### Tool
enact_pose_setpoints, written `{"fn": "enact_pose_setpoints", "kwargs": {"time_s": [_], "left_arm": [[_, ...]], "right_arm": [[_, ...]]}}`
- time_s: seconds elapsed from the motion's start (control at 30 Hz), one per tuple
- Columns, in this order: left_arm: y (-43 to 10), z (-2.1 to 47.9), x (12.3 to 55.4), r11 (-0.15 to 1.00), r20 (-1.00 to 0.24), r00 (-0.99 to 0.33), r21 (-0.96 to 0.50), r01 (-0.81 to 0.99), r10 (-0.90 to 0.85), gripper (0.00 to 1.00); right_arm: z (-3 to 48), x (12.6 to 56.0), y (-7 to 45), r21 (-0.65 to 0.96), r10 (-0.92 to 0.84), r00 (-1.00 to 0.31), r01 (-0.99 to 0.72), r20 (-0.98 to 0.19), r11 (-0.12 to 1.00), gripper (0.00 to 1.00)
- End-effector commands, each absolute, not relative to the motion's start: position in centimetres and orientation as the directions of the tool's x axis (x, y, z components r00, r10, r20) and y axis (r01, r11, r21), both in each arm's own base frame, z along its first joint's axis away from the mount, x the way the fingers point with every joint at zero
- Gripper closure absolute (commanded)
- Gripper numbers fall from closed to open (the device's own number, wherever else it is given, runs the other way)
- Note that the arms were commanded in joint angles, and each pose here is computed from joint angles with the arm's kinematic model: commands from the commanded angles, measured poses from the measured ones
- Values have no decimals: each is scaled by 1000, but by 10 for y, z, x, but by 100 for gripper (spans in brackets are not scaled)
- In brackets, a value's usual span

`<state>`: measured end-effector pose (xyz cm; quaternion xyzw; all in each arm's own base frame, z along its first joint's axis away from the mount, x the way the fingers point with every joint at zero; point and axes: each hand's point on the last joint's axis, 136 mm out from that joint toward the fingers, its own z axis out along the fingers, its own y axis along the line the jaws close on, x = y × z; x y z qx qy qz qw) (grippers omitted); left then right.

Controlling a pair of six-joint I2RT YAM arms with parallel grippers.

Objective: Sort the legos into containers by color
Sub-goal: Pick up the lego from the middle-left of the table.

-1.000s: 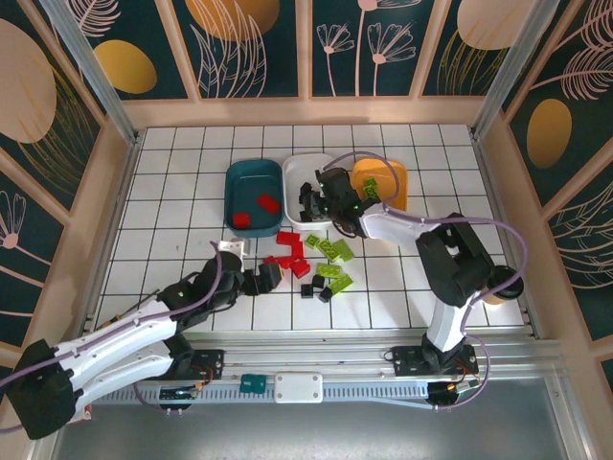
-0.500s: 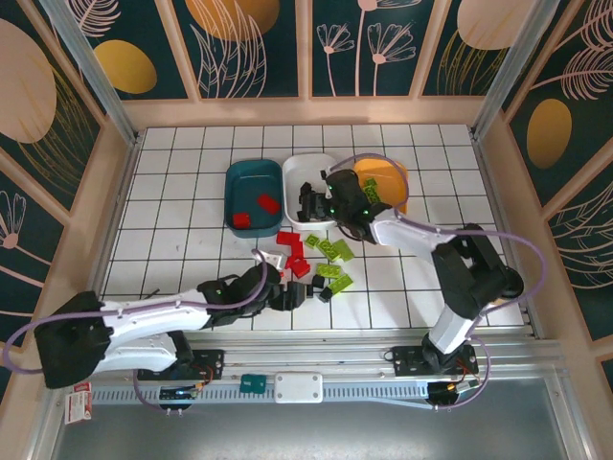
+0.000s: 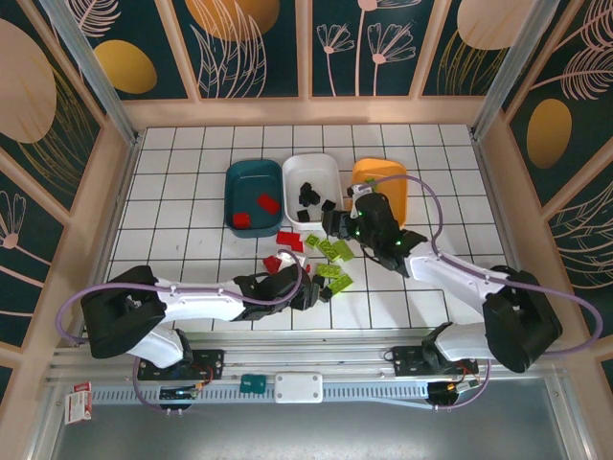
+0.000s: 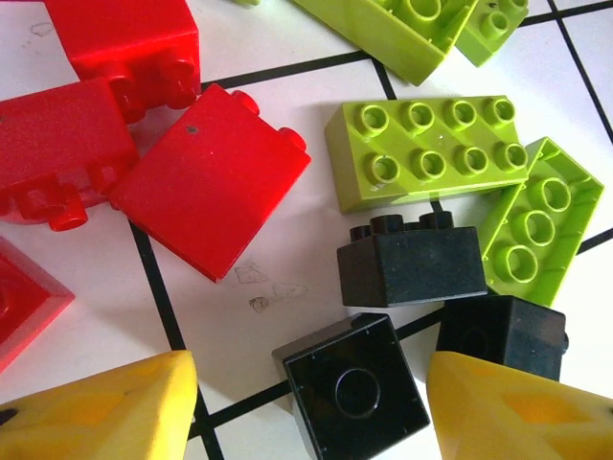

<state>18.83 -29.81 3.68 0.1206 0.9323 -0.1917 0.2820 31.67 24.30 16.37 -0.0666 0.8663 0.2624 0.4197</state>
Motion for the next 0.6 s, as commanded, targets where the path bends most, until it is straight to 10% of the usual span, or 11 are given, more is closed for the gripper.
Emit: {"fn": "enact_pose_setpoints", "kwargs": {"time_s": [0.0, 0.23, 0.57], "left_arm": [[-305, 37, 194, 900, -587, -800, -275, 339, 122, 36], [-306, 22, 190, 900, -565, -814, -273, 340, 137, 36], [-293, 41, 183, 890, -570, -818, -332, 314, 77, 68]], "right_arm": [[175, 313, 234, 402, 140, -608, -319, -782, 858, 40], [171, 305, 224, 398, 147, -609, -301, -780, 867, 39], [162, 295, 211, 401, 166, -611, -271, -774, 875, 39]]}}
